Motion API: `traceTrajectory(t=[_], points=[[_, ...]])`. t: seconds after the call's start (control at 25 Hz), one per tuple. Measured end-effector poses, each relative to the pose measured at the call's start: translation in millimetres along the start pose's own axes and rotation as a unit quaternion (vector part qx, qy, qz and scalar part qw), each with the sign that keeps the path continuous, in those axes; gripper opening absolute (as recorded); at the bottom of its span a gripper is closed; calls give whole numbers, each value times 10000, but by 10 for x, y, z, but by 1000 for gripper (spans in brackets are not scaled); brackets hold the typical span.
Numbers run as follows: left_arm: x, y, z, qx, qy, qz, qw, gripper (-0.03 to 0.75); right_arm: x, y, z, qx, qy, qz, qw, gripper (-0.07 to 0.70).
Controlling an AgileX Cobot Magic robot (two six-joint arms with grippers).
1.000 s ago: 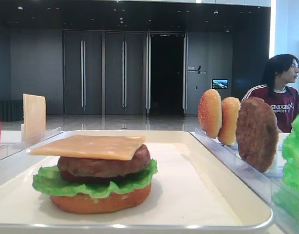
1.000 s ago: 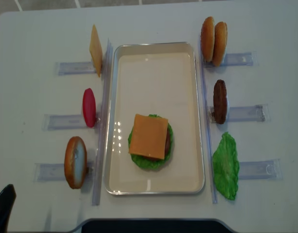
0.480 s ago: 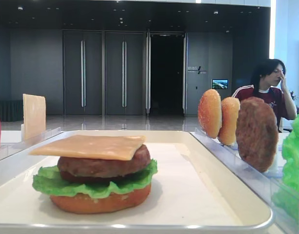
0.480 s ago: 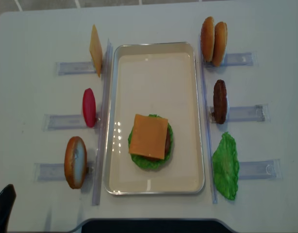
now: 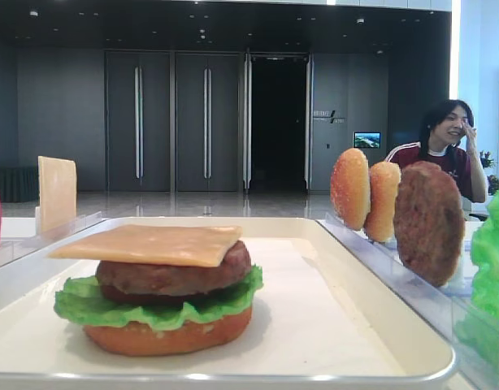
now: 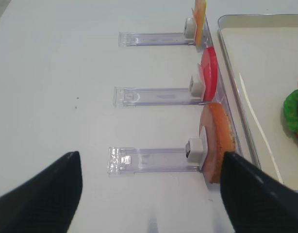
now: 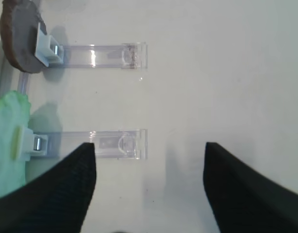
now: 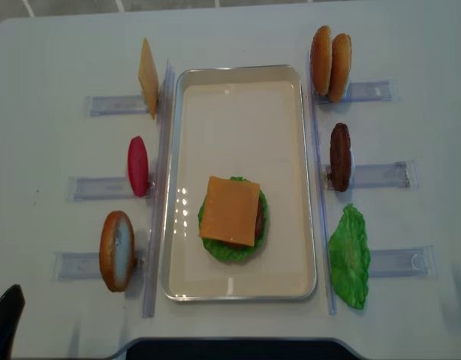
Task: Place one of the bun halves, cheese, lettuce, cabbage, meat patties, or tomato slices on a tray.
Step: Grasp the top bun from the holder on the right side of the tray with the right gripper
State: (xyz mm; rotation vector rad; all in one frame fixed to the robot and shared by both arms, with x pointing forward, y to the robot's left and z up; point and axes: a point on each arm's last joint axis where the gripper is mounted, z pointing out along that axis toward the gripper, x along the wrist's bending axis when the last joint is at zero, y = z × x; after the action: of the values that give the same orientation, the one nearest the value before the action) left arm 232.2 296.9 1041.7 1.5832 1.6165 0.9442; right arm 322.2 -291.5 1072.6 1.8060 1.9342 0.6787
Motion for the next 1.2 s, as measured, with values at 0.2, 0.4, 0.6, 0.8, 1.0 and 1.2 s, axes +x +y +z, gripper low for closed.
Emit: traceTrajectory(t=[0.2, 0.4, 0.6, 0.8, 1.0, 1.2], points=[[0, 0, 0, 0, 0, 0, 10000, 692, -19, 601, 223, 567, 106, -14, 9983, 479], [0, 0, -1, -3, 0, 0, 10000, 692, -34, 1184, 444, 596, 223, -174, 9978, 479], [0, 0, -1, -7, 0, 0, 10000, 692, -58, 1644, 695, 667, 282, -264, 9970, 479], [0, 0, -1, -7, 0, 0, 10000, 692, -89, 1966, 1009, 805, 294, -283, 9959, 479], [0, 0, -1, -7, 0, 0, 10000, 692, -117, 2263, 1299, 853, 310, -341, 9953, 479], [0, 0, -1, -7, 0, 0, 10000, 692, -138, 2518, 1532, 917, 337, -391, 9944, 479]])
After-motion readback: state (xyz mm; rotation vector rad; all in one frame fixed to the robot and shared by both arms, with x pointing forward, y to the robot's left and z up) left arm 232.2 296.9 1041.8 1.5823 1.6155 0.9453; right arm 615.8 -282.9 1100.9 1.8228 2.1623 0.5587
